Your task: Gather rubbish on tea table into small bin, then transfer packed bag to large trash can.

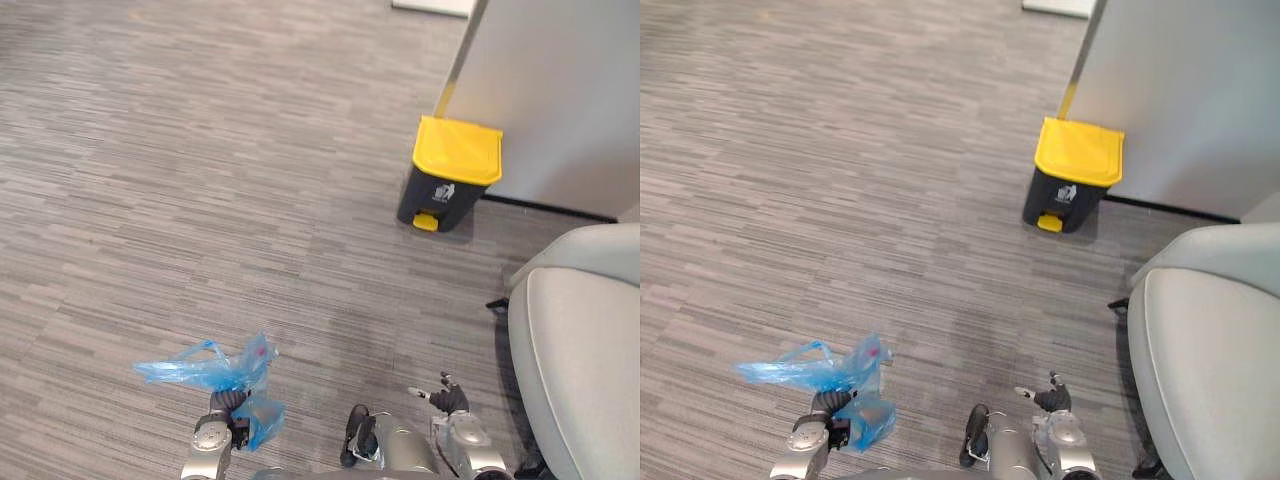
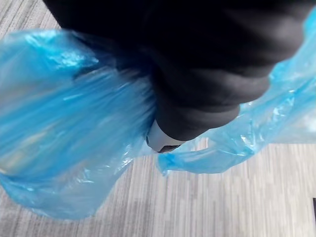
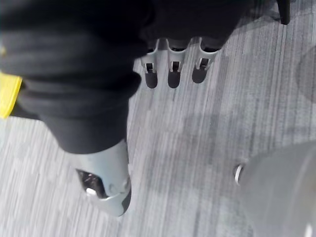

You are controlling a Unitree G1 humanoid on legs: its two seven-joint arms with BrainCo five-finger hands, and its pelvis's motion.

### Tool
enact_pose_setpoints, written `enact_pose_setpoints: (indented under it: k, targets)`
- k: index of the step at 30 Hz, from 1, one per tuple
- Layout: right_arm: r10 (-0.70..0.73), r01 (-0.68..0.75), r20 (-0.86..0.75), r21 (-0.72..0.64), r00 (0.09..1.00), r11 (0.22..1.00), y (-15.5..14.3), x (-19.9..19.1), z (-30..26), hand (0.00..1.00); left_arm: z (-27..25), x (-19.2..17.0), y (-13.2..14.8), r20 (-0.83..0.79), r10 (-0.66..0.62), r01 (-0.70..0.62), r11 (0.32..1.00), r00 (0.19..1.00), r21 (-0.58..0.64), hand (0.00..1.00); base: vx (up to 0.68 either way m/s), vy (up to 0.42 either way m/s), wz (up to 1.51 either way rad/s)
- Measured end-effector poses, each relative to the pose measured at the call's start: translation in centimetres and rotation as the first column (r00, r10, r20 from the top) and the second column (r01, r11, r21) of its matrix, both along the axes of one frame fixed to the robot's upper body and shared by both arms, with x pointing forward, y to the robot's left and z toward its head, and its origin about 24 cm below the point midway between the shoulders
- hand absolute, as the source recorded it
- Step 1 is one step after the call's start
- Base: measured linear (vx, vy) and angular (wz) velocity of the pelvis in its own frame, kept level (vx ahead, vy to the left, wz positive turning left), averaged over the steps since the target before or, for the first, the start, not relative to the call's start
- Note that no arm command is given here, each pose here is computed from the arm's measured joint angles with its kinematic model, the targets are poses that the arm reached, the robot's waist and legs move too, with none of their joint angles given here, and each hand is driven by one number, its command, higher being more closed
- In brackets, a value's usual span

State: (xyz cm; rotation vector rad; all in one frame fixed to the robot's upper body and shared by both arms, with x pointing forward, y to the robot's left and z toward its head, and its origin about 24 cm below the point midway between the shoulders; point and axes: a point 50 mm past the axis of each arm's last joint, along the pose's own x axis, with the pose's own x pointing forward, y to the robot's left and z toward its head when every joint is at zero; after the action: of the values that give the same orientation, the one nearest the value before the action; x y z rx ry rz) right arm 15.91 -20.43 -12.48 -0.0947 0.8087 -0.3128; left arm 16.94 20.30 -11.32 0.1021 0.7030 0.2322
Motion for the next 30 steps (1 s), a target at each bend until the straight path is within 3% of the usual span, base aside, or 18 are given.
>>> enact_pose_setpoints:
  k: [6,11,19,30]
  targets:
    - [0.008,-0.01,0.074,0.032,0.997,0.999,1.3,2.2,1.0,0.0,0.3,-0.1,-0.6,0.026,0.006,-0.005,0.999,1.0,-0.032,1.0,0.3,0.058,-0.81]
    - [-0.012,0.012,0.066,0.01,0.998,1.0,0.4,1.5,1.0,0.0,0.3,-0.2,-1.1,0.036,0.014,-0.012,0.999,0.999,-0.05,1.0,0.26,0.298,-0.45]
    - [0.047,-0.049,0.1,0.021,0.994,0.999,2.0,2.4,1.5,0.0,-0.1,-1.6,-0.5,-0.008,0.002,-0.002,1.0,1.0,-0.026,1.0,0.31,0.242,-0.44]
    - [0.063,-0.063,0.077,-0.005,0.995,0.998,1.5,2.0,1.3,0.0,0.1,-0.7,0.4,-0.015,-0.03,0.03,0.999,0.999,0.015,1.0,0.38,-0.113,-0.12]
